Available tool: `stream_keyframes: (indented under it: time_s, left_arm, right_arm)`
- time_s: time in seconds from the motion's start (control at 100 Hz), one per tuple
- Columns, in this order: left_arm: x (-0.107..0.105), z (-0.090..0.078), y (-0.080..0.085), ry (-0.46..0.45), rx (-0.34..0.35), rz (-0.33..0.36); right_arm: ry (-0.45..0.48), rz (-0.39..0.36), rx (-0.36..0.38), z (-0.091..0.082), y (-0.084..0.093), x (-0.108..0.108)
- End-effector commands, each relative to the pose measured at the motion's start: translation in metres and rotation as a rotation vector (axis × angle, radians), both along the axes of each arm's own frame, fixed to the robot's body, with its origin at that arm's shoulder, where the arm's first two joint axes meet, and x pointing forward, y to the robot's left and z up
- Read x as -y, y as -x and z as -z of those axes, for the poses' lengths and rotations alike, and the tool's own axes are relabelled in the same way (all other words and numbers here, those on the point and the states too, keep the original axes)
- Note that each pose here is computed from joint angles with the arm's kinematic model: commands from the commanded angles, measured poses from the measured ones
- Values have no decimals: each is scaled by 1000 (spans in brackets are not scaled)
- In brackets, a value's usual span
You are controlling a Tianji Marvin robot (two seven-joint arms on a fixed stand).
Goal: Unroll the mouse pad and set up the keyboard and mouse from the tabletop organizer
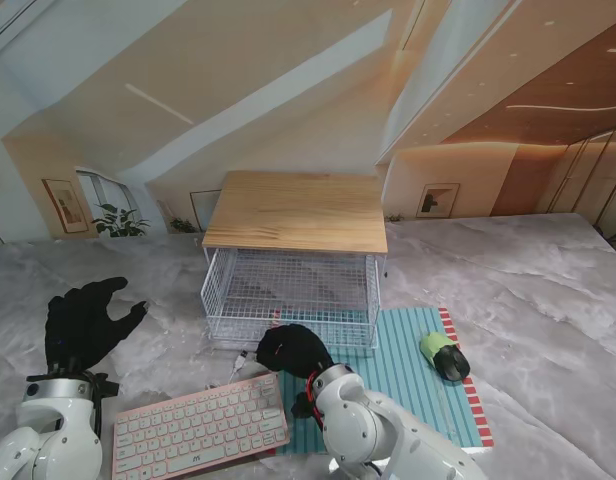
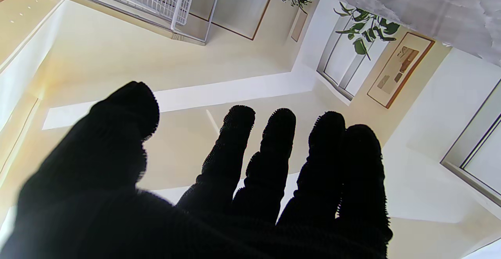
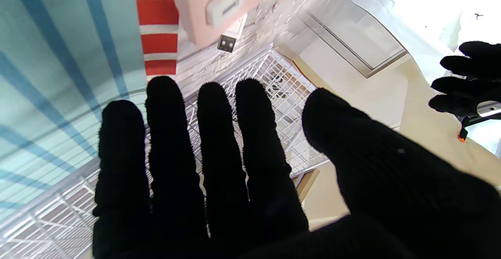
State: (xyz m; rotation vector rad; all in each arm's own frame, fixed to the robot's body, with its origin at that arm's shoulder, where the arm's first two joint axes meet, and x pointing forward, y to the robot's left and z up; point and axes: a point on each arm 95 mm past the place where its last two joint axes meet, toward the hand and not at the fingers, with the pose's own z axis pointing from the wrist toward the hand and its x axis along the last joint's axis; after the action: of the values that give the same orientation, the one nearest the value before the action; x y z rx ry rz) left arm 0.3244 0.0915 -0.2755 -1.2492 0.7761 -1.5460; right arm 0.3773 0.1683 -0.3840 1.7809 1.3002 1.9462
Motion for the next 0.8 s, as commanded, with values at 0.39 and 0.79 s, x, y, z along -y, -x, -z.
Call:
stream_keyframes:
  time_s: [0.39, 0.79]
  left_arm:
    - [3, 1, 0, 1, -13, 13]
    - [3, 1, 0, -1, -17, 14]
  right_arm:
    - [14, 32, 18, -4, -14, 0]
    - [33, 62, 30, -6, -28, 2]
